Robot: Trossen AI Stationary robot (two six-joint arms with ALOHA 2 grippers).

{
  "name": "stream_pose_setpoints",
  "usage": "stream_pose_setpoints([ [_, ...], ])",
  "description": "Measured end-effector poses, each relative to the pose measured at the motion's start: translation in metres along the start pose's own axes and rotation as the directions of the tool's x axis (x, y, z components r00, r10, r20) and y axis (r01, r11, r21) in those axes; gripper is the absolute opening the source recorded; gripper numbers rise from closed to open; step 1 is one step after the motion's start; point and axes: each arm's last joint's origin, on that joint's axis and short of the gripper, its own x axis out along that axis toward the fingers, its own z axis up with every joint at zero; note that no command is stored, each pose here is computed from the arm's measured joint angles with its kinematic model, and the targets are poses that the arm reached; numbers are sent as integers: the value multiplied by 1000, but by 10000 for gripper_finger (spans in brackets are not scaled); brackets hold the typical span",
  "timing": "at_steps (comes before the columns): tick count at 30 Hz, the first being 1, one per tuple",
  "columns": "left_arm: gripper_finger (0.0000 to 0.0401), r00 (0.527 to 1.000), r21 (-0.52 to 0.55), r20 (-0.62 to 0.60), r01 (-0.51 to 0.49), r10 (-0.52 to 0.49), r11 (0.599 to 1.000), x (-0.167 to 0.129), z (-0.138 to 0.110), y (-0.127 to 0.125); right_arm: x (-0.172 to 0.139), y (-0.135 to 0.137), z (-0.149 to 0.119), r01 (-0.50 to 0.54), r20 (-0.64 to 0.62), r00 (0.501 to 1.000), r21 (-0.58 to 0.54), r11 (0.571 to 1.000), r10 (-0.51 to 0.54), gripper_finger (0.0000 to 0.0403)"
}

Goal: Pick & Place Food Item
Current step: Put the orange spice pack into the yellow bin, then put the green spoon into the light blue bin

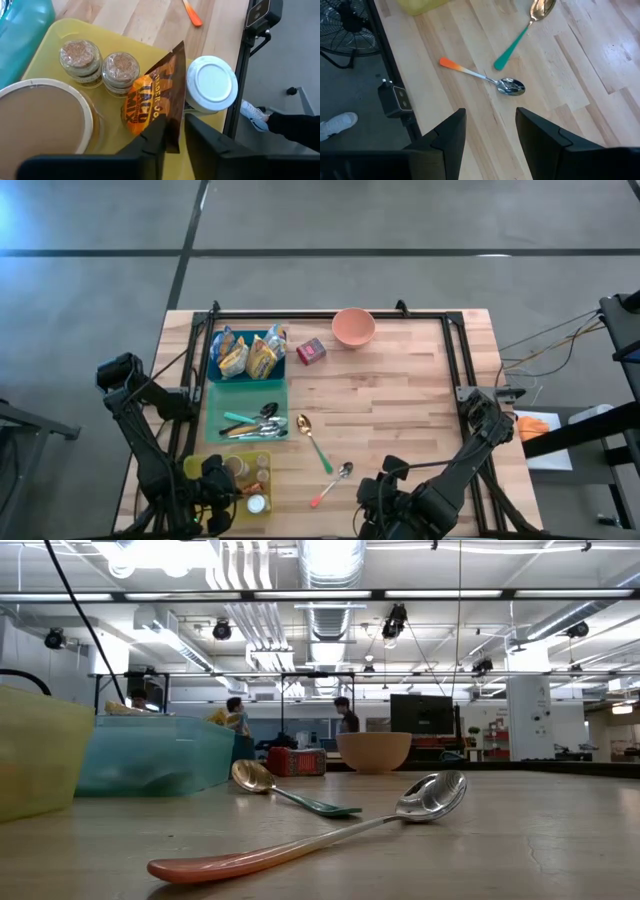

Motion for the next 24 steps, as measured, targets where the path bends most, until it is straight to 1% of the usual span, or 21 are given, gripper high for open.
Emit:
stream_pose_setpoints([
  [5,119,1000,0,0,0,0,1000,0,0,0,0,0,0,-5,0,1000,5,1000,5,170],
  [19,215,1000,-2,1,3,-3,1000,-1,1,0,0,1,1,-16,2,1000,18,1000,16,170],
  [24,245,1000,2,3,9,-9,1000,-8,6,4,0,2,1,-22,0,1000,21,1000,22,170],
])
